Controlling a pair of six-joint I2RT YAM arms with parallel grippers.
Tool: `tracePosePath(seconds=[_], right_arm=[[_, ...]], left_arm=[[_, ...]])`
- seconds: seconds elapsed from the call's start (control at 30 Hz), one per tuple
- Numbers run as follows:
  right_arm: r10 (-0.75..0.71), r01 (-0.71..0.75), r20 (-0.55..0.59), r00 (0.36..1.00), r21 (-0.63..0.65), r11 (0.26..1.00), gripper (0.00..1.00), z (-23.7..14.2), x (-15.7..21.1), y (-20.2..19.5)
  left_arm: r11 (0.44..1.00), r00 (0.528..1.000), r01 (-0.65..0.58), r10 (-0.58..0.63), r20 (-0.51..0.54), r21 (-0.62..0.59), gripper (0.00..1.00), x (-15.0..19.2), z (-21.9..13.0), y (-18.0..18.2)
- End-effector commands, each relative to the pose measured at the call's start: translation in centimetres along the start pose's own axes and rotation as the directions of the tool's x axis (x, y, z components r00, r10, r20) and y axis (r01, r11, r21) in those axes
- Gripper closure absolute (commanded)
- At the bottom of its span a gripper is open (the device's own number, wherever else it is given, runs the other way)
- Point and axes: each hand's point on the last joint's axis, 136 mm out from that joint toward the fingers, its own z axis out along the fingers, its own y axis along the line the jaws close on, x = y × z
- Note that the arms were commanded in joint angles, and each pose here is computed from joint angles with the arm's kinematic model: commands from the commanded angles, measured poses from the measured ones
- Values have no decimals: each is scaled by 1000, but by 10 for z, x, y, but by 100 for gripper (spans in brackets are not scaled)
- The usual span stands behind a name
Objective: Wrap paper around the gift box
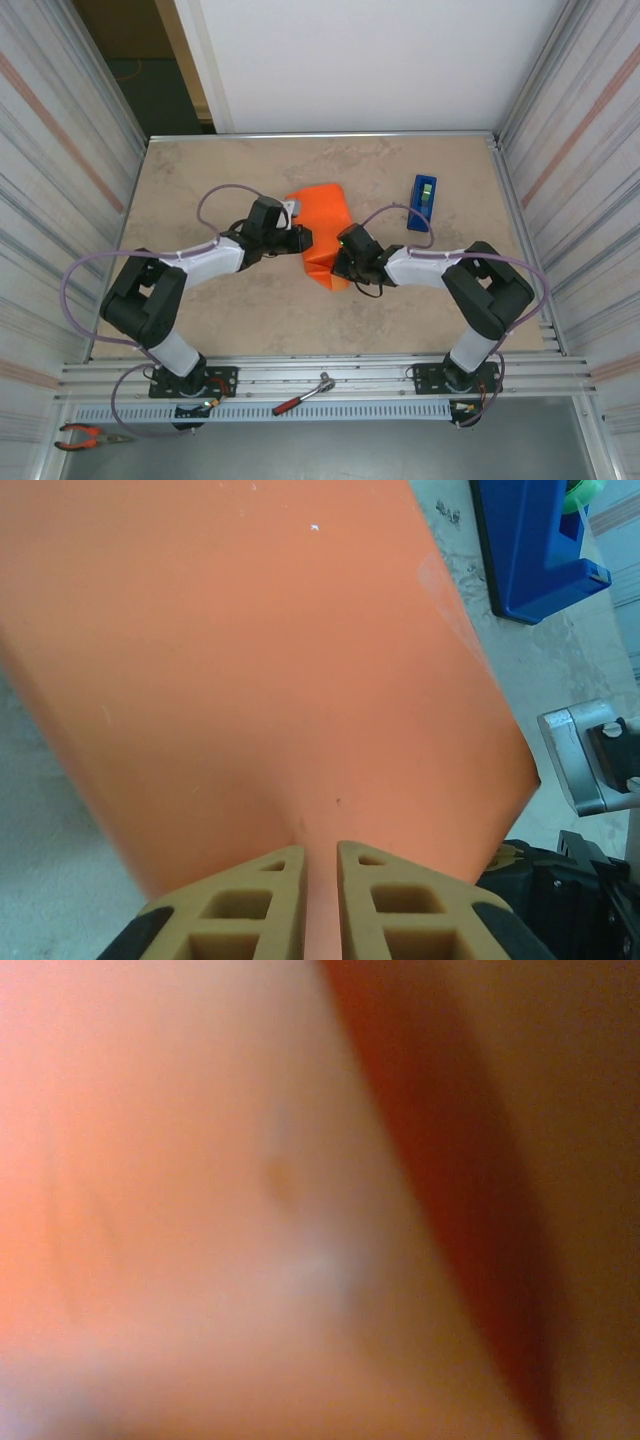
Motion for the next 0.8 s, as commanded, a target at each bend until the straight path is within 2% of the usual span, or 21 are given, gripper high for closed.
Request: tracePosePath(seconds=[0.0, 0.27, 0.33, 0.4, 0.47, 0.5, 0.53, 0.63, 0.7, 0.77], right_arm=[[-23, 23, 1, 1000, 7, 1000, 100, -15, 0, -6], [-1, 1, -5, 1000, 33, 999, 100, -42, 18, -28], [8, -8, -2, 1000, 49, 999, 96, -48, 23, -36], [26, -26, 3, 1000, 68, 997, 80, -52, 28, -45], [35, -35, 11, 999, 75, 997, 55, -55, 30, -50], [42, -43, 15, 999, 79, 996, 47, -55, 30, -52], [45, -46, 15, 999, 85, 995, 45, -55, 31, -54], [41, -42, 13, 999, 81, 996, 46, -53, 30, -51], [32, -33, 17, 999, 75, 997, 56, -52, 26, -45], [23, -25, 25, 999, 68, 997, 71, -52, 21, -40]], left_arm=[[999, 1000, 21, -21, 10, -28, 83, 2, -13, -1], [996, 994, -14, 24, 106, -87, 73, -22, -53, -1], [995, 993, -17, 28, 119, -94, 69, -23, -63, 1], [994, 992, -22, 35, 119, -110, 64, -19, -71, 4], [993, 993, -23, 36, 114, -120, 59, -12, -75, 7], [992, 993, -20, 33, 109, -123, 57, -8, -77, 9], [992, 994, -16, 30, 105, -126, 57, -4, -78, 11], [991, 995, 1, 11, 97, -131, 55, 6, -78, 17], [992, 995, 15, -3, 97, -127, 55, 10, -78, 19], [992, 996, 20, -9, 93, -124, 55, 13, -77, 19]])
